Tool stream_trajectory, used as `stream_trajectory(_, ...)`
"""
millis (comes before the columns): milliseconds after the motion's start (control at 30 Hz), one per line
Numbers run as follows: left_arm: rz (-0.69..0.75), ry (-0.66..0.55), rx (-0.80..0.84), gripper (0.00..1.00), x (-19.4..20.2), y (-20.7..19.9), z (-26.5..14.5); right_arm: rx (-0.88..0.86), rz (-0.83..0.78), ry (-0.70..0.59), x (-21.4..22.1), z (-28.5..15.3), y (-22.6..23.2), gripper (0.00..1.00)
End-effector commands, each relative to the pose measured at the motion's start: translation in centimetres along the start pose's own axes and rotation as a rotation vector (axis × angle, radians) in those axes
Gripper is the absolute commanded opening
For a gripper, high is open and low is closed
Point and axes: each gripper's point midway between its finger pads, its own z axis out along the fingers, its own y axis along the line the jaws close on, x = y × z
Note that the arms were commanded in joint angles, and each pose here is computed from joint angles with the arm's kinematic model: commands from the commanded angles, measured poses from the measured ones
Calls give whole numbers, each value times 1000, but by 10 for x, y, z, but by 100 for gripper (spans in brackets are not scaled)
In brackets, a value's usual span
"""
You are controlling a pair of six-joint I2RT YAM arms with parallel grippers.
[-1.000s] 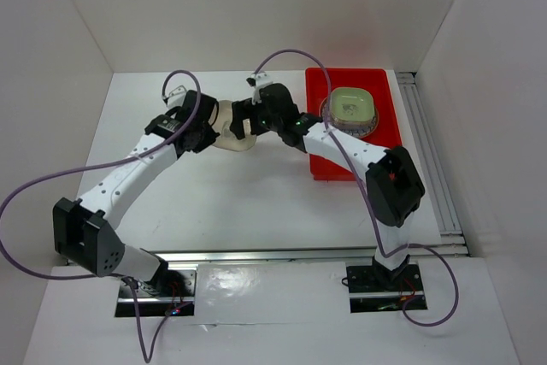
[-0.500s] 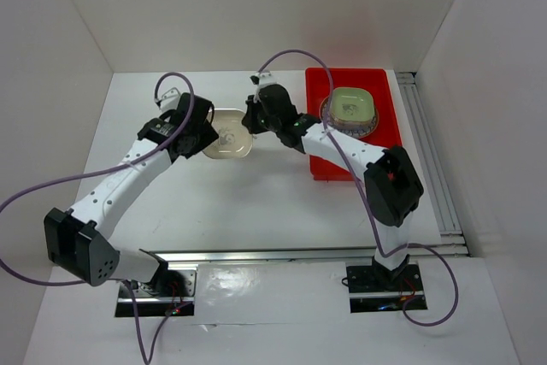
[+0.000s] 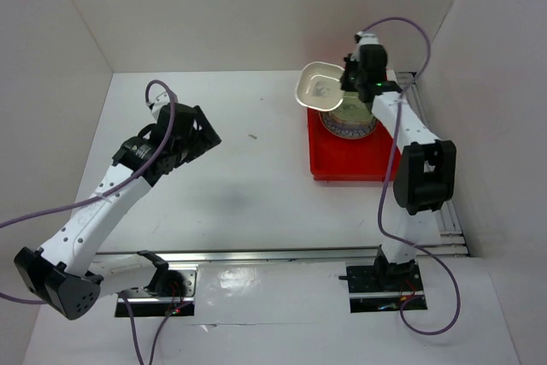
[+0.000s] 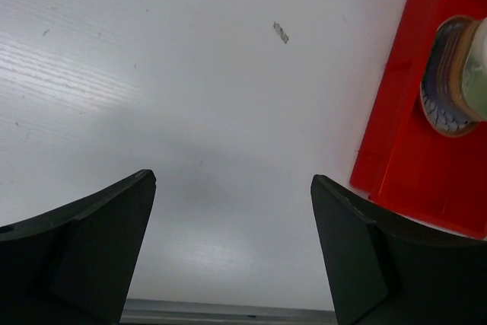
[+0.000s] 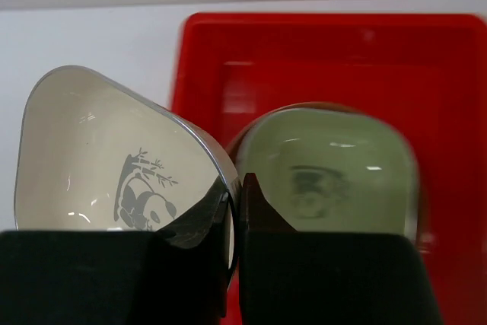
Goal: Place the plates into the plastic bin on the countertop
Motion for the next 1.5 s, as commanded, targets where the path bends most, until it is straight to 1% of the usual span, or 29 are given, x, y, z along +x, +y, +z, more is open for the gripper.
stream_trajectory(0,113,13,-13,96,13,6,-8,-25,-52,-136,-68,-34,-52,0)
stream_trajectory(67,142,33,-51,99,18,17,-9,-12,-57,-143,-78,-30,-74,0)
stream_trajectory(133,187,48,-67,99,24,24,-6,43,-100,-130,-82,-23,-91,0)
stream_trajectory(200,235,58,-51,100,30,24,-9,124,-124,-91,-73,-8,-114,0)
stream_trajectory(300,273,62,-44,100,32,23,-9,159,-148,-80,-75,2,-122,0)
stream_trajectory(333,287,70,-52,100,33,26,-10,205,-157,-67,-70,5,-132,0)
stream_trajectory(367,304,71,-51,100,33,27,-10,215,-164,-44,-62,11,-136,0)
stream_trajectory(533,344,55,-23,100,29,24,-18,262,-182,-13,-46,18,-147,0)
stream_trajectory(567,352,43,-23,100,26,25,-20,262,-181,7,-37,22,-149,0)
stream_trajectory(600,352,43,-23,100,26,25,-20,271,-192,-1,-39,22,-151,0)
stream_trajectory(633,358,36,-16,100,23,23,-21,280,-191,18,-31,25,-153,0)
stream_trajectory(767,373,42,-21,100,24,25,-22,288,-218,32,-25,28,-161,0)
stream_trajectory(833,384,42,-21,100,23,23,-21,275,-228,54,-15,30,-161,1)
stream_trajectory(900,387,48,-27,100,24,24,-19,283,-224,39,-19,27,-165,9)
stream_trajectory(933,387,48,-27,100,24,24,-19,283,-224,39,-19,27,-165,17)
stream_trajectory(967,387,48,-27,100,24,24,-19,271,-215,37,-19,27,-163,32)
stream_trajectory(1000,387,48,-27,100,24,24,-19,271,-215,37,-19,27,-163,89)
stream_trajectory(1033,387,48,-27,100,24,24,-19,271,-215,37,-19,27,-163,89)
stream_trajectory(1067,390,54,-33,100,27,26,-17,271,-215,37,-19,27,-163,93)
stream_trajectory(1100,386,47,-26,100,25,24,-17,272,-216,17,-28,23,-162,100)
stream_trajectory(1133,386,47,-26,100,25,24,-17,258,-202,25,-25,24,-159,100)
stream_trajectory(1233,390,60,-26,100,29,25,-16,250,-185,-34,-48,11,-147,100)
stream_trajectory(1300,390,60,-26,100,29,25,-16,236,-192,-83,-68,-3,-122,100)
stream_trajectory(1333,387,41,-33,100,24,25,-17,233,-191,-102,-75,-8,-110,100)
stream_trajectory(1367,407,14,-47,100,17,26,-17,216,-181,-133,-86,-20,-85,100)
stream_trajectory(1433,421,-23,-47,100,3,20,-24,196,-162,-137,-92,-36,-56,100)
stream_trajectory(1467,434,-35,-53,100,-3,20,-28,215,-149,-151,-98,-47,-45,100)
